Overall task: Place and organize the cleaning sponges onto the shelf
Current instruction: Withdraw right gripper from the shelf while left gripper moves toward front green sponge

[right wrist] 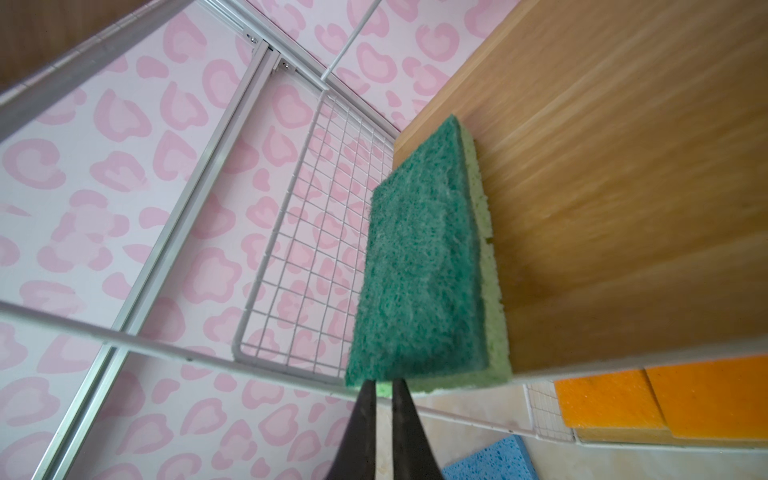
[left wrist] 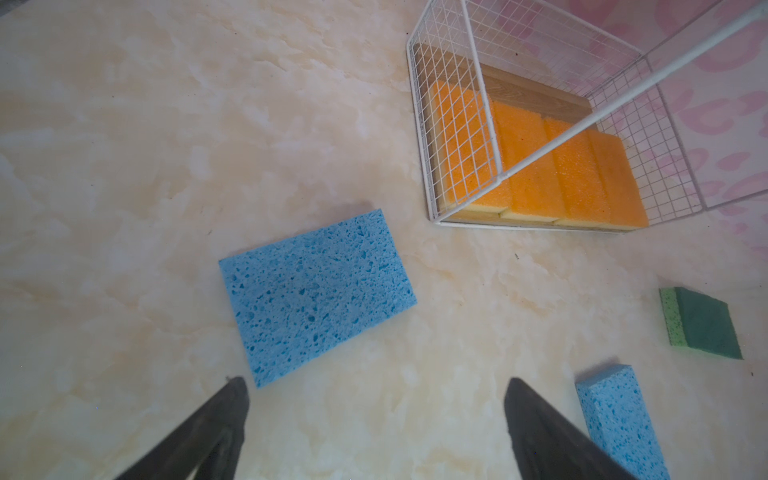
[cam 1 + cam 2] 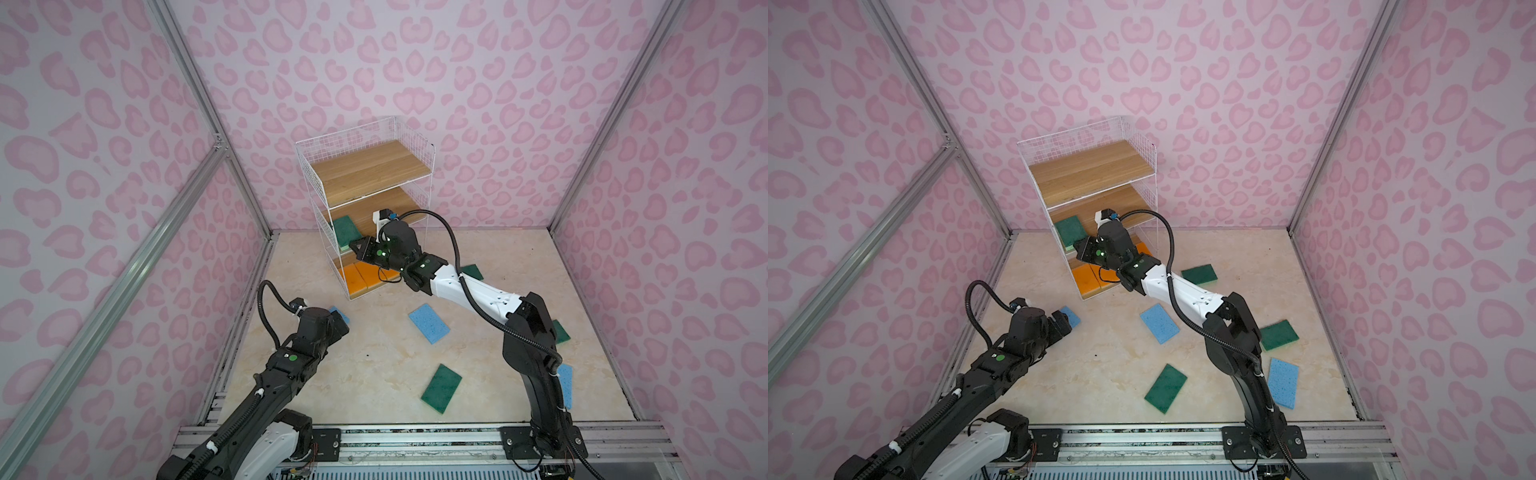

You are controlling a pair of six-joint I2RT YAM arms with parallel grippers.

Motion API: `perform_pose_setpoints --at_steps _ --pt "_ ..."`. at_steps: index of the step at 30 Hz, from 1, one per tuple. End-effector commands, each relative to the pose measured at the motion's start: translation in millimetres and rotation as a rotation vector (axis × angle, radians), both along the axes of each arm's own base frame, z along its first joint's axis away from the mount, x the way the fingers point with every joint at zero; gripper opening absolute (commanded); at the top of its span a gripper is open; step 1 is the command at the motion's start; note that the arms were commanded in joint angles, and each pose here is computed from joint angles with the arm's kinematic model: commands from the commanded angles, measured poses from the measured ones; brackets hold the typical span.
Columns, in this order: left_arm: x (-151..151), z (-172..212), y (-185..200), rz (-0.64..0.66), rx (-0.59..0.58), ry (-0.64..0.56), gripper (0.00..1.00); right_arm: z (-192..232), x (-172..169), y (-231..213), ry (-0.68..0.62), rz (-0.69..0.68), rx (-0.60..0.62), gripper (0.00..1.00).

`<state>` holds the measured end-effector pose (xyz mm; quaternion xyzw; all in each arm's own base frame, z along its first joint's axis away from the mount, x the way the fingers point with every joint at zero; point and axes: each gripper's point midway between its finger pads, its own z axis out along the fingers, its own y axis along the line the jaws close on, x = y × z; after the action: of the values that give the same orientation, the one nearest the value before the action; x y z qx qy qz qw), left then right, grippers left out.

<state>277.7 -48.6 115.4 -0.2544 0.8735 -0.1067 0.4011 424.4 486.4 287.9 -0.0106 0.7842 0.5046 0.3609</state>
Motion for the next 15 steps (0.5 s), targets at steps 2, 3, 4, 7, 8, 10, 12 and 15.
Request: perform_pose_setpoints --at_steps 2,3,4,7,8,10,12,15 --pt "0.5 5.1 0.3 0.004 -0.005 -0.012 0.97 -4.9 0.9 4.5 -0.001 0.013 -0.006 0.11" --pt "0.2 5.2 -0.3 0.001 -0.007 -0.012 0.97 -3.6 0.6 4.5 -0.001 0.014 -0.002 0.11" --pt "-0.4 4.9 -1.4 -0.006 -0.011 -0.012 0.97 -2.0 -0.2 4.3 -0.001 0.015 0.001 0.11" --pt "-0.6 5.4 -10.7 -0.053 -0.039 -0.021 0.97 5.9 -6.0 0.6 -0.010 0.021 0.015 0.14" --pt "-1.0 4.6 -14.8 -0.074 -0.050 -0.022 0.97 8.3 -8.8 -2.2 -0.014 0.021 0.020 0.16" --pt "-2.5 2.3 -23.7 -0.119 -0.063 -0.019 1.00 16.0 -15.6 -8.9 -0.024 0.024 0.033 0.20" --pt "-5.2 -1.5 -35.4 -0.175 -0.068 -0.007 0.98 17.2 -24.8 -18.6 -0.028 0.032 0.028 0.24" --pt "-11.8 -6.5 -60.2 -0.278 -0.083 0.019 0.91 9.3 -40.5 -40.6 -0.023 0.039 -0.013 0.29"
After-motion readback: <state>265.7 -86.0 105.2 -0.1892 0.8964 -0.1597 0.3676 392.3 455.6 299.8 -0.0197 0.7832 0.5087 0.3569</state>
